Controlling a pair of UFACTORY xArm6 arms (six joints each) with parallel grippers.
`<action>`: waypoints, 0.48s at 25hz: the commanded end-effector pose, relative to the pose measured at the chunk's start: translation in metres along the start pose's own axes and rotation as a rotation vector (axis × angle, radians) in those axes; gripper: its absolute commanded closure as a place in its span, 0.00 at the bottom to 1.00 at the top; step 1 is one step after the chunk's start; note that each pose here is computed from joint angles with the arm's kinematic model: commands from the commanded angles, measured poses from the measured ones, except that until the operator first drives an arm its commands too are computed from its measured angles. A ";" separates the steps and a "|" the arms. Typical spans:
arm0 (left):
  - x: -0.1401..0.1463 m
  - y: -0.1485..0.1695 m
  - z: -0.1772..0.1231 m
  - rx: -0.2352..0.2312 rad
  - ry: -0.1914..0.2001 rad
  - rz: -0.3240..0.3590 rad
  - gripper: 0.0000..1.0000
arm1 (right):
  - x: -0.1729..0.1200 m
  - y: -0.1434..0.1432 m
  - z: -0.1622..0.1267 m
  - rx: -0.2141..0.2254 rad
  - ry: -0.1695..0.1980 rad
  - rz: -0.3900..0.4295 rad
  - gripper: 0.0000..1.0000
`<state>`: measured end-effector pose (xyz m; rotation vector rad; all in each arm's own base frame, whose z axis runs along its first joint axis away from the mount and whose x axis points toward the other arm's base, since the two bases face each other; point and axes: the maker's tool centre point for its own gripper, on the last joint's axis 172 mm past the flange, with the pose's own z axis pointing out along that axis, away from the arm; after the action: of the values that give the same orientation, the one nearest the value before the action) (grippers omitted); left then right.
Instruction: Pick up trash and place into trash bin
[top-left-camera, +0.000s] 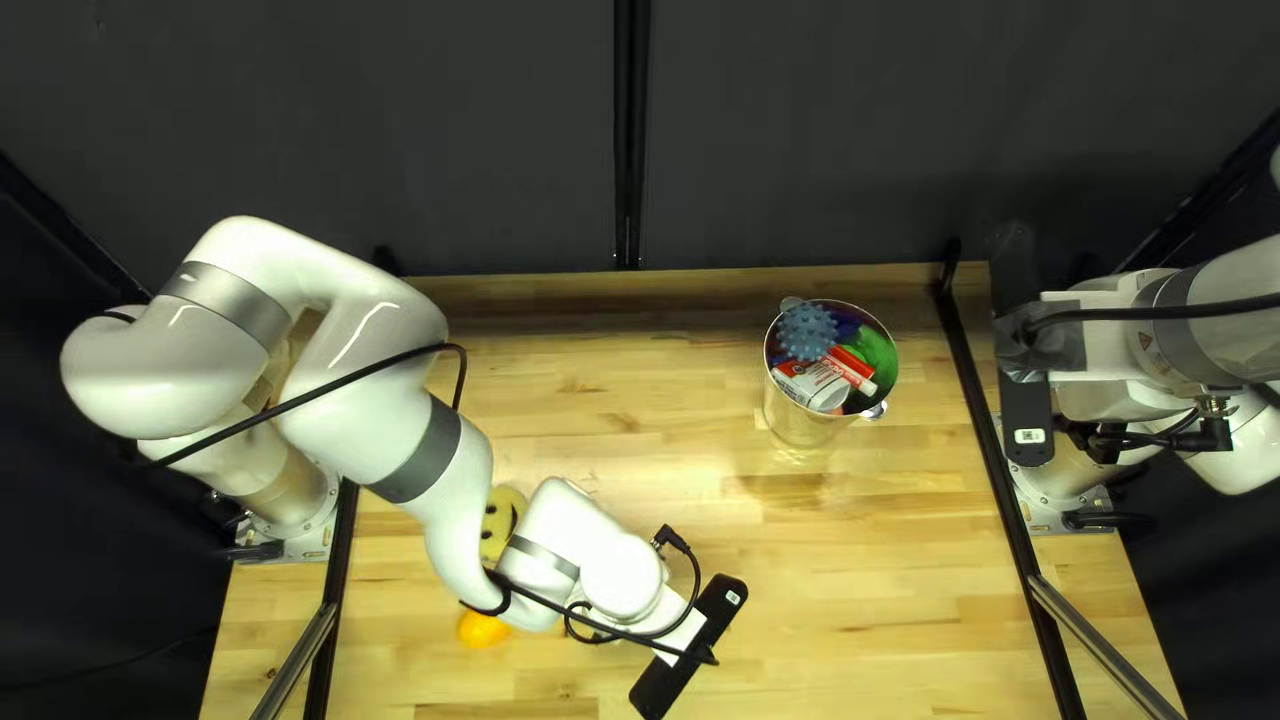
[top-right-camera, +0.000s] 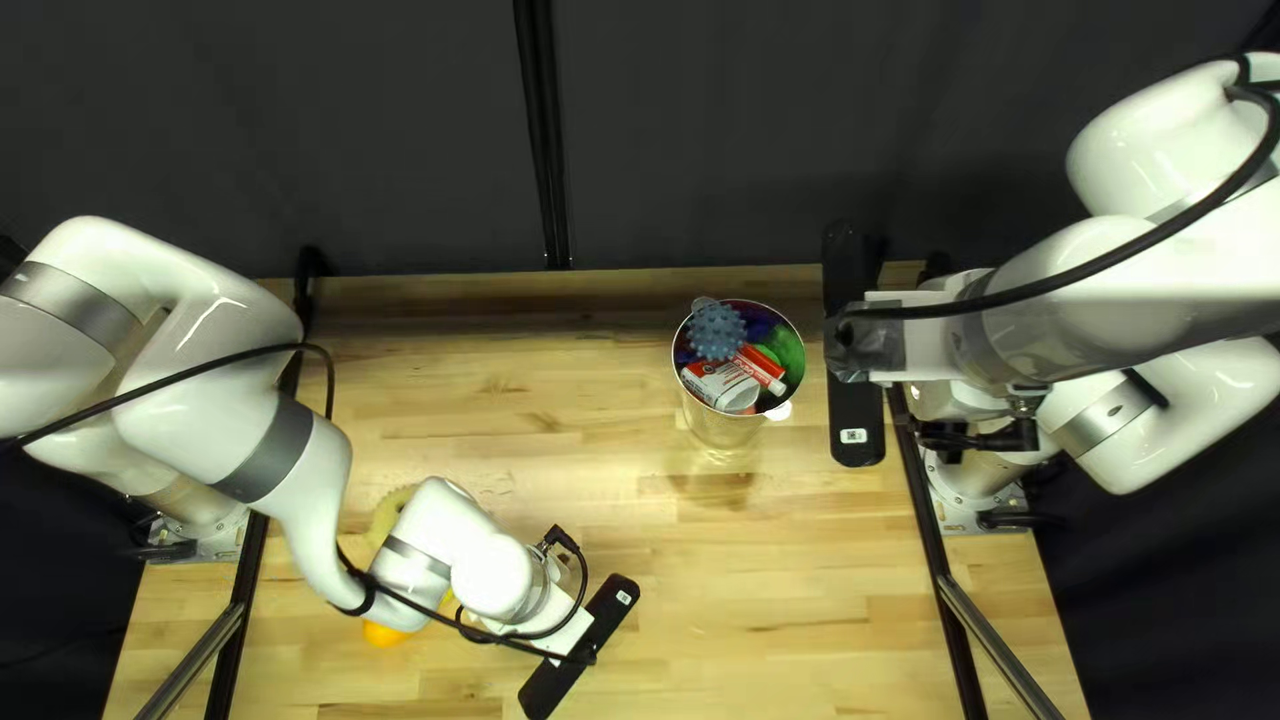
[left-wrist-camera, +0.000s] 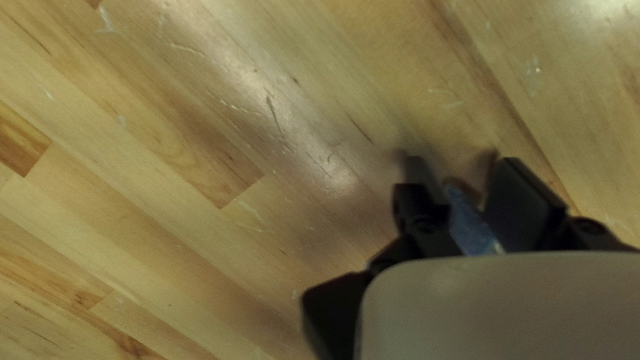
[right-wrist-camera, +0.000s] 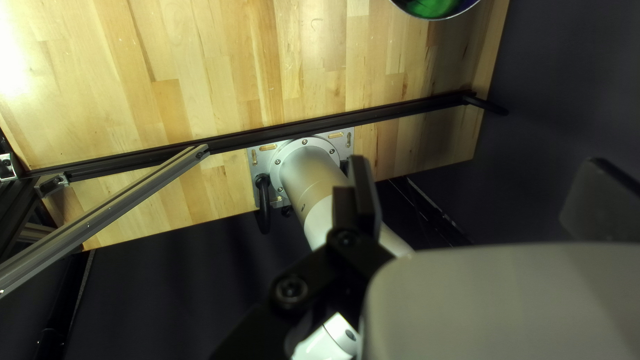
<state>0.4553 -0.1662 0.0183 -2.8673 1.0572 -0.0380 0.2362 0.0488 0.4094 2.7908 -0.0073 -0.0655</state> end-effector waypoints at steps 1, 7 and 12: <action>-0.011 -0.006 -0.016 0.008 0.002 -0.003 1.00 | 0.000 0.000 0.000 0.000 0.000 0.000 0.00; -0.014 -0.030 -0.065 0.063 -0.014 0.035 1.00 | 0.000 0.000 0.000 0.000 0.000 0.000 0.00; -0.024 -0.058 -0.114 0.160 -0.019 0.099 1.00 | 0.000 0.000 0.000 0.000 0.000 0.000 0.00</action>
<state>0.4639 -0.1295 0.1096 -2.7361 1.1060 -0.0587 0.2362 0.0488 0.4094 2.7908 -0.0073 -0.0655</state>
